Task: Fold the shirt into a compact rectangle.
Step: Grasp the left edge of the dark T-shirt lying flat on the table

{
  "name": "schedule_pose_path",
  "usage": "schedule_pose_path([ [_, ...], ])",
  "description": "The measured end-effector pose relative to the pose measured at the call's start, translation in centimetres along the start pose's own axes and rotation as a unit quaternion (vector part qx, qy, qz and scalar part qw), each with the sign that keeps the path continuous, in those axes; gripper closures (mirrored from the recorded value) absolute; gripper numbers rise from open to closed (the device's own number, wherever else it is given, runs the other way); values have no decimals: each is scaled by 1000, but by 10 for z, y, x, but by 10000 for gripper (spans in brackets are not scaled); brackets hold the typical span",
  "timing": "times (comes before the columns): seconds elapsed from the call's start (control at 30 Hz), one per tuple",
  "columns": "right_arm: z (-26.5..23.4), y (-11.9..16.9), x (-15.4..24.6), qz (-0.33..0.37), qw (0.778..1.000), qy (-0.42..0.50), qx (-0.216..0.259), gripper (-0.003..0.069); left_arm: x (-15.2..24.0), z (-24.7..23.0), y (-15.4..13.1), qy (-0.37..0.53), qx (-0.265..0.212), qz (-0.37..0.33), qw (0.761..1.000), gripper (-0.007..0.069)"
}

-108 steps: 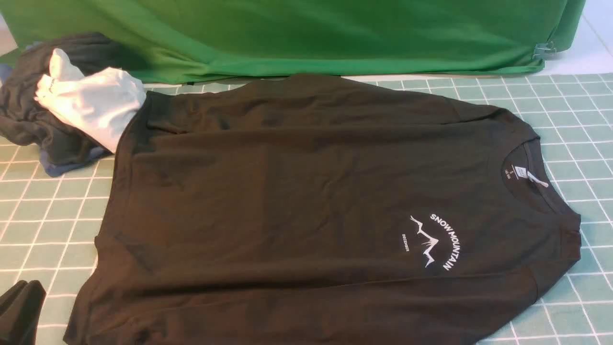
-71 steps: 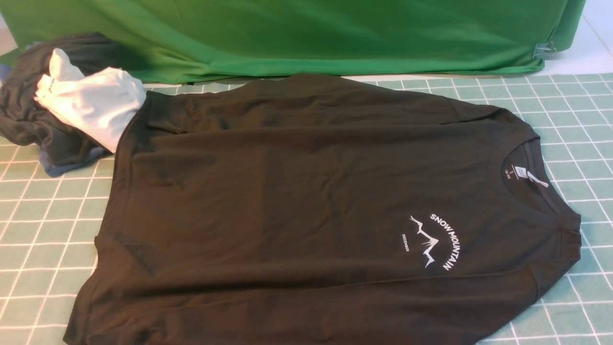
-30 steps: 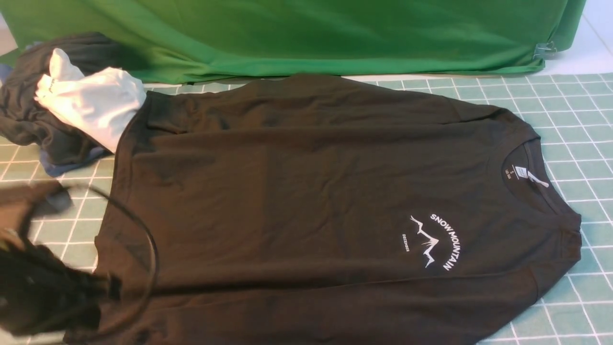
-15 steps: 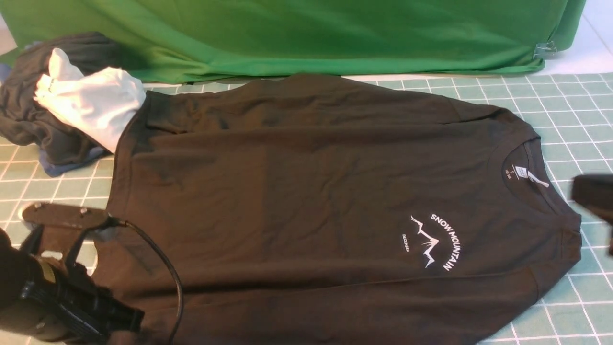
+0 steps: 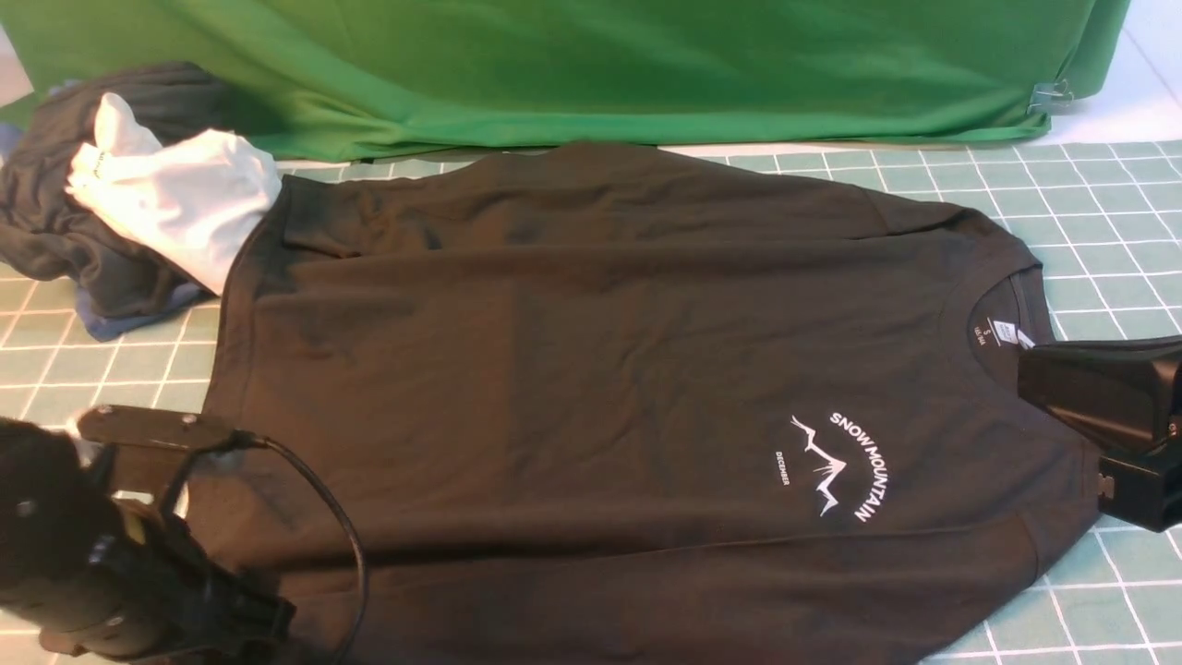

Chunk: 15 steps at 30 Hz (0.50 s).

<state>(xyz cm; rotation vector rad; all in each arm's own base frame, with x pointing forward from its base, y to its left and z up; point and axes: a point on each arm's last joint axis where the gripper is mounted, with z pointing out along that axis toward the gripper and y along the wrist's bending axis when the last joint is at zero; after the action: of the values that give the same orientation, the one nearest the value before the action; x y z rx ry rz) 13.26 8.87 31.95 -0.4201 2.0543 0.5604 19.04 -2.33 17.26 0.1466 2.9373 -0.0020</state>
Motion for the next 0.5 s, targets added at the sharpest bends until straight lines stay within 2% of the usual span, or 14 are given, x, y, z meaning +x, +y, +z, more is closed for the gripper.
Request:
schedule_pose_path([
  [0.13,0,0,0,0,1000,0,0,629,-3,14,-1,19,3,-4,1000,27],
  [0.27,0,0,0,0,1000,0,0,624,-3,20,-2,34,9,-13,999,74],
  [0.33,0,0,0,0,1000,0,0,621,-2,20,-2,40,10,-11,999,141],
  [0.37,0,0,0,0,1000,0,0,621,-2,20,-3,41,11,-11,999,148],
  [0.47,0,0,0,0,1000,-1,0,621,1,17,-3,78,13,-1,997,330],
  [0.5,0,0,0,0,1000,-1,0,621,2,17,-3,84,13,0,996,354],
])
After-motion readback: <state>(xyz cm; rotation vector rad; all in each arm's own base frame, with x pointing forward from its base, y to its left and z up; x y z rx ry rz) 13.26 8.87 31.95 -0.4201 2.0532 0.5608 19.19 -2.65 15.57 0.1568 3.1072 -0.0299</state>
